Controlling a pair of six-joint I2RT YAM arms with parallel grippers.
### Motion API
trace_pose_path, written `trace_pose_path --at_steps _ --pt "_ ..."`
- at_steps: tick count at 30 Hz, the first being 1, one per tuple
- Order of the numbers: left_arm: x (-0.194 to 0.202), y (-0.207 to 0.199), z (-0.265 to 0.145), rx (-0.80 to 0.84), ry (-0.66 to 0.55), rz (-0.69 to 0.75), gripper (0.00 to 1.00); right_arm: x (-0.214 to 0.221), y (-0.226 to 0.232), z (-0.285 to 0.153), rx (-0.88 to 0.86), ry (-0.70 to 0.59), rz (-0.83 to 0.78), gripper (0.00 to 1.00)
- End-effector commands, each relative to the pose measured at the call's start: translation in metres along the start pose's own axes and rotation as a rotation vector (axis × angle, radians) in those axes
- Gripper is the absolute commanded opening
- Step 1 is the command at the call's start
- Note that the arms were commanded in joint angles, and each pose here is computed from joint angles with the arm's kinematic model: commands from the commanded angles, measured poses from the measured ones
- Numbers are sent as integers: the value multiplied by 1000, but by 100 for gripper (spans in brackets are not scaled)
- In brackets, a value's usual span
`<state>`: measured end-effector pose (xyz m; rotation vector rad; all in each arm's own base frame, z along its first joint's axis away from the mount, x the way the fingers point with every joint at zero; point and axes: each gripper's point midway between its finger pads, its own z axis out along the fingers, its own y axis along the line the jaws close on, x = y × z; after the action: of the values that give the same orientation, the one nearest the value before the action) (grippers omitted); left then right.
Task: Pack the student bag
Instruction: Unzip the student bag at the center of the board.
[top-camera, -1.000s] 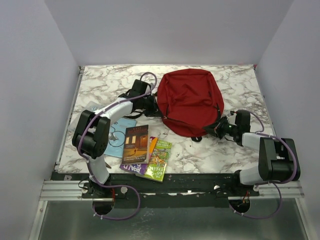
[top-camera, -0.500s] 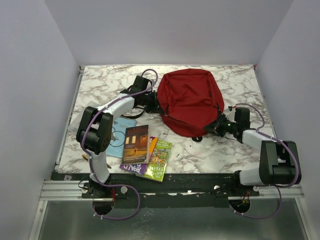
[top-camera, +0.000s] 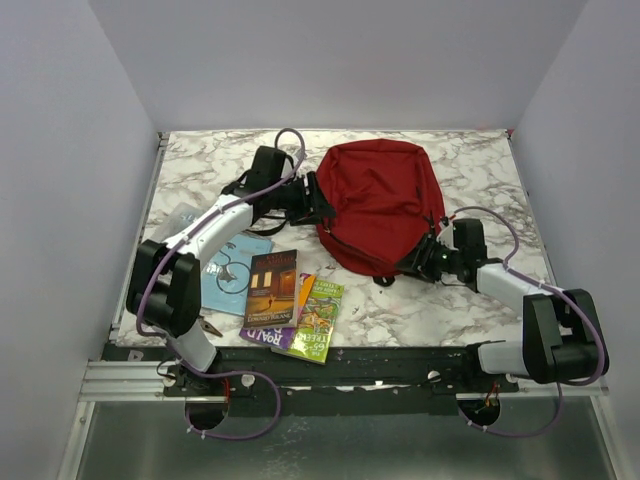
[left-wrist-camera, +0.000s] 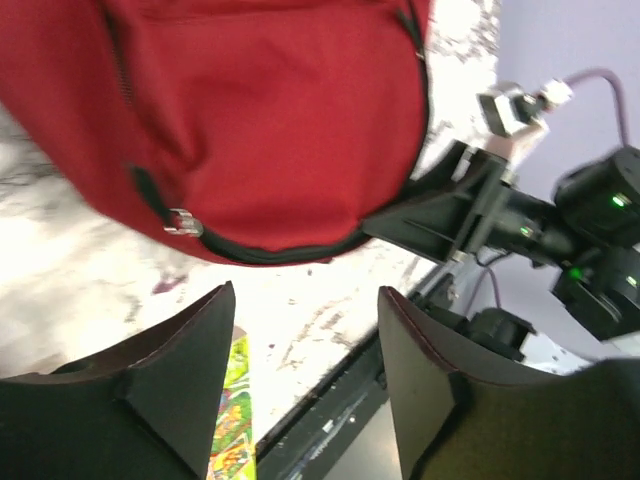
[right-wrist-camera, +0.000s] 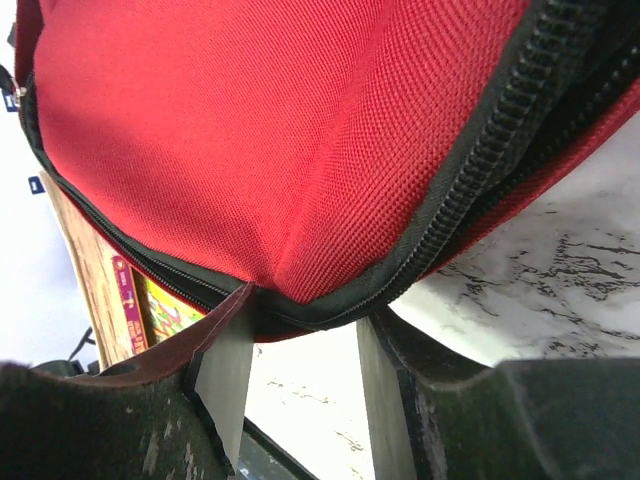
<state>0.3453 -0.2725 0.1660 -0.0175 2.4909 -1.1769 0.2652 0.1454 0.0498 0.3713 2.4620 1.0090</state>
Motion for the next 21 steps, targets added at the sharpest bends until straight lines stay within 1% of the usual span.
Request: trace_pose_path --at_steps 1,3,4,7,9,13,16,18,21 --pt "29 -52 5 110 82 144 67 12 -22 7 78 21 -12 46" --pt "43 -55 22 31 108 253 77 14 -23 12 60 15 -16 46" --pt "50 -56 29 -16 118 318 79 19 -23 14 41 35 -13 46" --pt "65 -58 57 -164 130 567 80 31 -22 15 8 71 13 47" --pt "69 -57 73 -228 146 651 81 33 -24 13 13 60 22 47" --pt "72 -47 103 -250 195 678 81 32 -21 8 12 29 46 50" --pt "81 -31 122 -260 261 677 81 34 -17 5 -12 7 74 53" --pt "93 -22 129 -256 309 657 81 36 -16 3 -23 7 87 55" --pt "105 -15 132 -248 348 627 81 40 -19 1 -8 2 100 56"
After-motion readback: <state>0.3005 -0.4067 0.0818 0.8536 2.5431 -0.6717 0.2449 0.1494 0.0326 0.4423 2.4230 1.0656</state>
